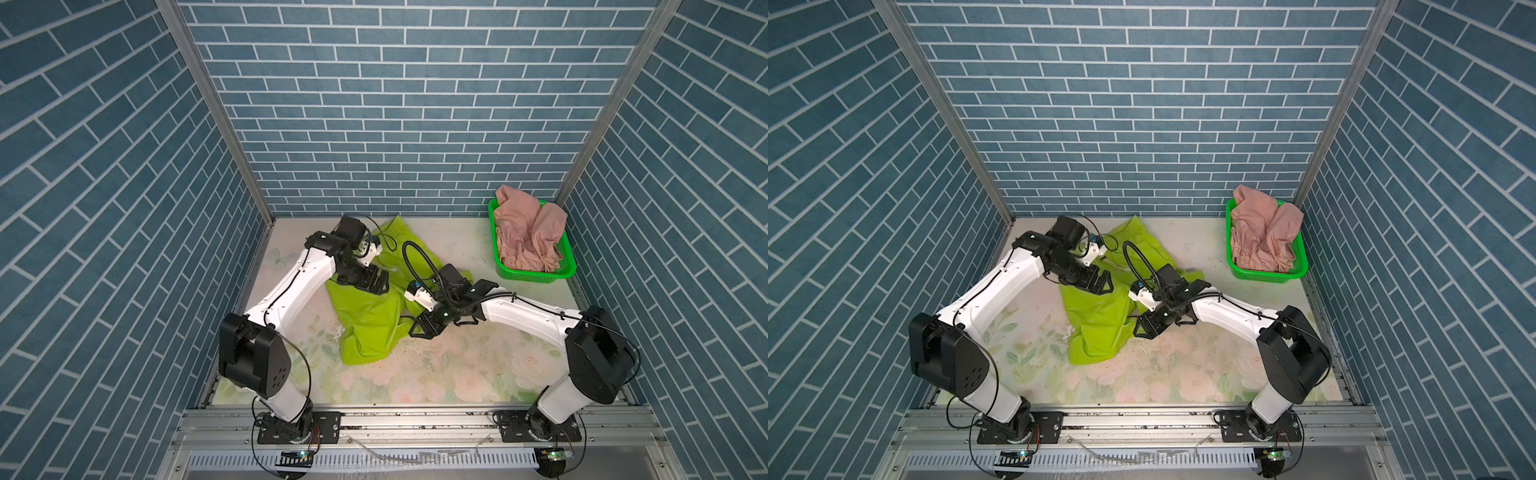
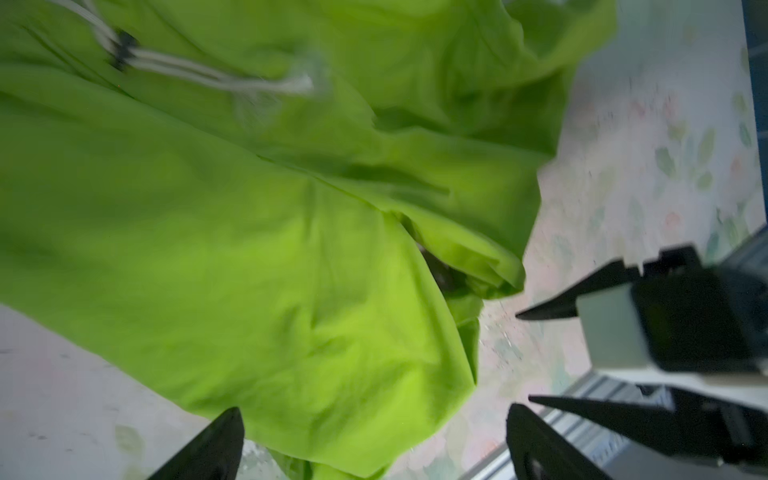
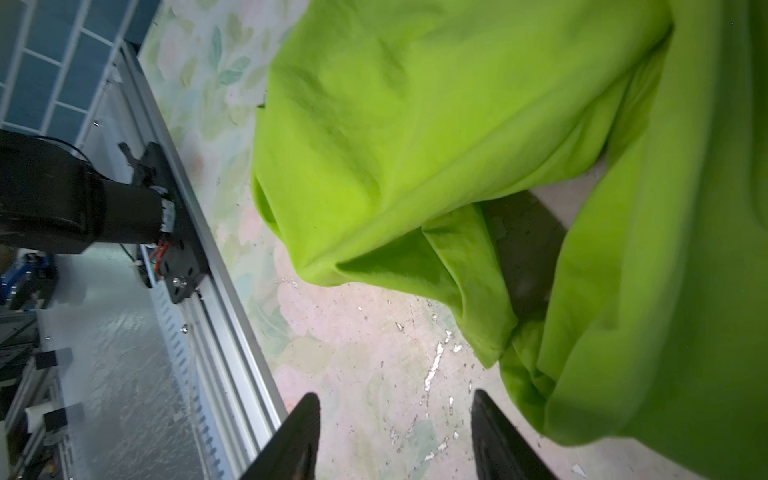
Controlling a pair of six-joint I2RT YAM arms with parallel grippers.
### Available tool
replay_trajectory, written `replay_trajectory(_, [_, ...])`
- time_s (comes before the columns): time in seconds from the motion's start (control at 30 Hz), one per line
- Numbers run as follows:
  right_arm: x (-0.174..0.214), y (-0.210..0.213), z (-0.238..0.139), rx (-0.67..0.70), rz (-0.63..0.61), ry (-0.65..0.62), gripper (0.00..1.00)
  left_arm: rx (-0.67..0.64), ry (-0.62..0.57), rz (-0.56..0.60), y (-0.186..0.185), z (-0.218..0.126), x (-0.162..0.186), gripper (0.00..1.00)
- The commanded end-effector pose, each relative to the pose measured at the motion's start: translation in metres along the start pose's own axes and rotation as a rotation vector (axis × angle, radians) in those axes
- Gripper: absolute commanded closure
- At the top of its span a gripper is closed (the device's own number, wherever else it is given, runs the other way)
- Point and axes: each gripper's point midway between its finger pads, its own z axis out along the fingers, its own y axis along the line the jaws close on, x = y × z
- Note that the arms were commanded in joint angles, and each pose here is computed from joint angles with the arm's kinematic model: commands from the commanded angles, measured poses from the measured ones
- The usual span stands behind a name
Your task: Fold and stack the shorts
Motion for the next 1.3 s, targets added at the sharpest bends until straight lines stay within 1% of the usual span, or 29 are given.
replay_trajectory(0.0, [0.0,-0.025,0.011,0.132,-0.08,0.011,0.39,-0.249,-0.109,-0.135,0.077,-0.006,-0.035,0.0])
replay_trajectory(0.1, [-0.008,-0.033,0.019,0.153,-0.102,0.01,0.38,-0.361,-0.143,-0.202,0.124,-0.004,-0.048,0.0])
replay_trajectory(0.23, [-0.016,-0.034,0.035,0.133,-0.121,0.011,0.38,-0.419,-0.151,-0.299,0.177,0.014,-0.055,0.0])
replay_trajectory(0.33, [-0.017,-0.037,0.046,0.126,-0.118,0.026,0.4,-0.449,-0.163,-0.34,0.204,0.03,-0.059,0.0])
replay_trajectory(0.37, [-0.018,-0.036,0.048,0.121,-0.119,0.022,0.42,-0.442,-0.167,-0.344,0.208,0.035,-0.06,0.0])
replay_trajectory(0.4, [-0.02,-0.033,0.05,0.112,-0.114,0.013,0.46,-0.433,-0.169,-0.346,0.212,0.041,-0.062,0.0])
replay_trajectory(0.5, [-0.022,-0.024,0.049,0.065,-0.08,0.003,0.73,-0.445,-0.158,-0.333,0.222,0.052,-0.065,0.0])
replay_trajectory(0.53, [-0.021,-0.02,0.047,0.053,-0.061,0.005,0.82,-0.452,-0.153,-0.329,0.225,0.055,-0.065,0.0])
replay_trajectory(0.6, [-0.017,-0.013,0.041,0.032,-0.014,0.023,0.99,-0.455,-0.148,-0.326,0.229,0.061,-0.066,0.0])
replay_trajectory(0.63, [-0.014,-0.009,0.036,0.022,0.015,0.035,1.0,-0.454,-0.145,-0.326,0.232,0.064,-0.067,0.0])
replay_trajectory(0.7, [-0.008,0.002,0.027,-0.02,0.077,0.06,1.0,-0.443,-0.14,-0.333,0.235,0.071,-0.066,0.0])
replay_trajectory(0.8, [0.0,0.027,0.017,-0.135,0.16,0.107,1.0,-0.413,-0.123,-0.357,0.242,0.082,-0.064,0.0])
replay_trajectory(0.97, [0.013,0.052,0.007,-0.292,0.35,0.199,1.0,-0.381,-0.103,-0.38,0.248,0.096,-0.059,0.0])
replay_trajectory(1.03, [0.025,0.055,0.008,-0.325,0.402,0.249,1.0,-0.36,-0.099,-0.377,0.245,0.099,-0.059,0.0])
replay_trajectory(1.07, [0.033,0.051,0.01,-0.303,0.422,0.275,0.99,-0.344,-0.098,-0.371,0.243,0.101,-0.059,0.0])
replay_trajectory(1.1, [0.04,0.045,0.012,-0.267,0.432,0.3,0.87,-0.334,-0.102,-0.369,0.242,0.101,-0.061,0.0])
replay_trajectory(1.13, [0.048,0.037,0.011,-0.218,0.438,0.324,0.79,-0.322,-0.1,-0.362,0.239,0.102,-0.061,0.0])
replay_trajectory(1.2, [0.053,0.022,0.007,-0.13,0.434,0.335,0.67,-0.312,-0.101,-0.352,0.238,0.101,-0.064,0.0])
replay_trajectory(1.27, [0.042,0.012,-0.001,-0.1,0.434,0.269,0.57,-0.318,-0.101,-0.349,0.24,0.1,-0.067,0.0])
